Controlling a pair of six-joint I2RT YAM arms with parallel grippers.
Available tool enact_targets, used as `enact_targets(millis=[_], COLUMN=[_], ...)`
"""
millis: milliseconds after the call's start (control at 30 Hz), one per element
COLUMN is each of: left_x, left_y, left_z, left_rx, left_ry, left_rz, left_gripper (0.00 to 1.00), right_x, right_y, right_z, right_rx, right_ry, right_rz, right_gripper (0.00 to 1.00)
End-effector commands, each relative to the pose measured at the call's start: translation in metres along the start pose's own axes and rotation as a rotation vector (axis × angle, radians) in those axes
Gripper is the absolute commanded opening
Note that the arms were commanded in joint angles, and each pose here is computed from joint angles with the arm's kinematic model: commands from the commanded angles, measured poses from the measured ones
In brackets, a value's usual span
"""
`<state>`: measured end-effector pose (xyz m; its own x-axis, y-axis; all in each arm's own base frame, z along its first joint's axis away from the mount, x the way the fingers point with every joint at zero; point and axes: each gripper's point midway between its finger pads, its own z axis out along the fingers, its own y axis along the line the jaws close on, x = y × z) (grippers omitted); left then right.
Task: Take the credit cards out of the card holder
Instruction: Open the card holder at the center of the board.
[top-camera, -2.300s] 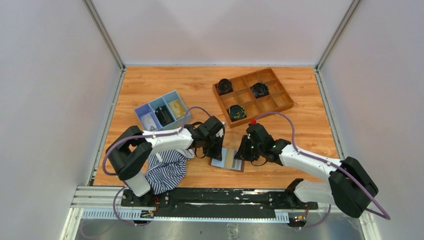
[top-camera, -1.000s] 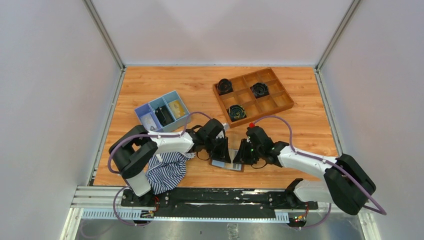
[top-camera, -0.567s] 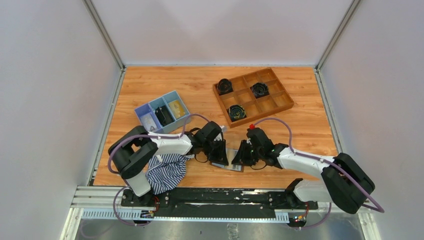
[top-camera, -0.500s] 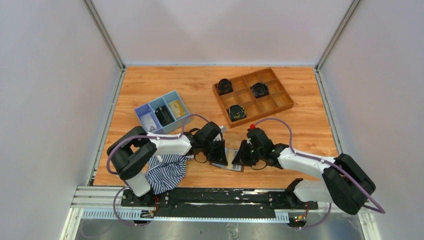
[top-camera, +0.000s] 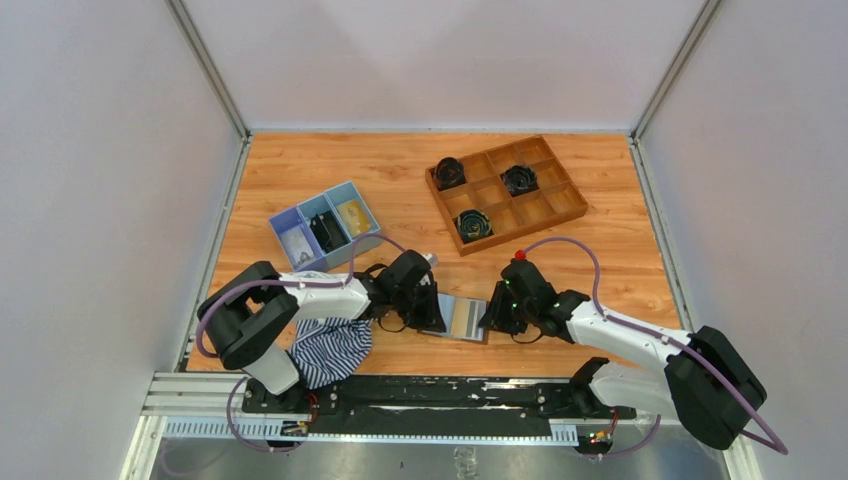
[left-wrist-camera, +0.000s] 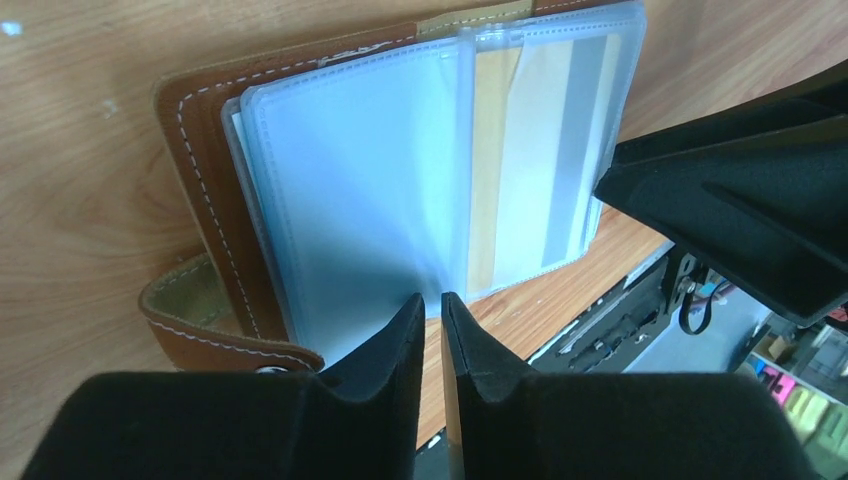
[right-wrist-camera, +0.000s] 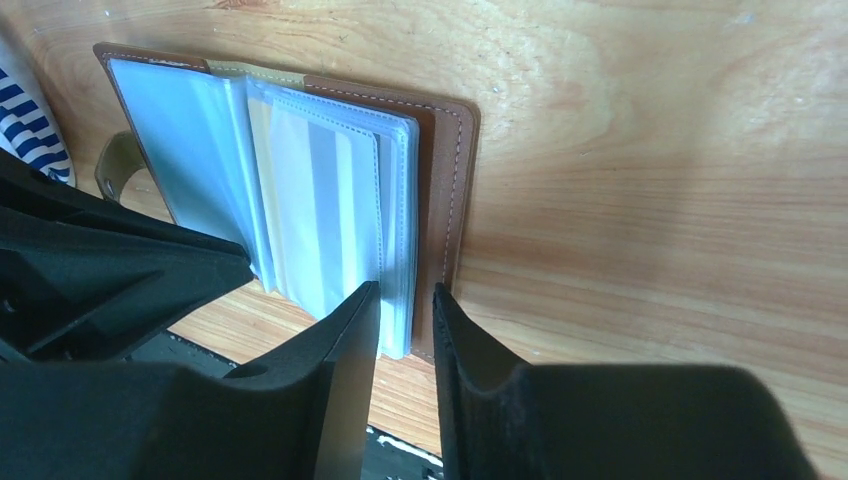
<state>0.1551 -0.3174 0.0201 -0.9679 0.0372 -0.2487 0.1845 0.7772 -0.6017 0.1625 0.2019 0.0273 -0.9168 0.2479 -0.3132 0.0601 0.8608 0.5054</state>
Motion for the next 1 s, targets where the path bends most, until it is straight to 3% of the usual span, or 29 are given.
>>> enact_targets(millis=[0,433,967], left_x=[0.009,0.004,-0.029], left_y=[0.018,0.01,-0.067], left_z=[0.009,0.002,-0.019], left_rx=[-0.054,-0.038,0.166], left_ry=[0.032,0.012,-0.029], left_rz=[-0.005,0.003,0.048], left_gripper=[0.18,0.17,0.23], right_x=[0.001,-0.006,-0.017], right_y=[-0.012,0.011,0.025], right_z=[-0.001,-0.005,-0.015], right_rx=[0.042,-0.05,-0.089], right_ry=[0.0,-0.012,-0.05], right_rz=[0.021,0.009,0.009], right_gripper=[0.32,0.33,0.33])
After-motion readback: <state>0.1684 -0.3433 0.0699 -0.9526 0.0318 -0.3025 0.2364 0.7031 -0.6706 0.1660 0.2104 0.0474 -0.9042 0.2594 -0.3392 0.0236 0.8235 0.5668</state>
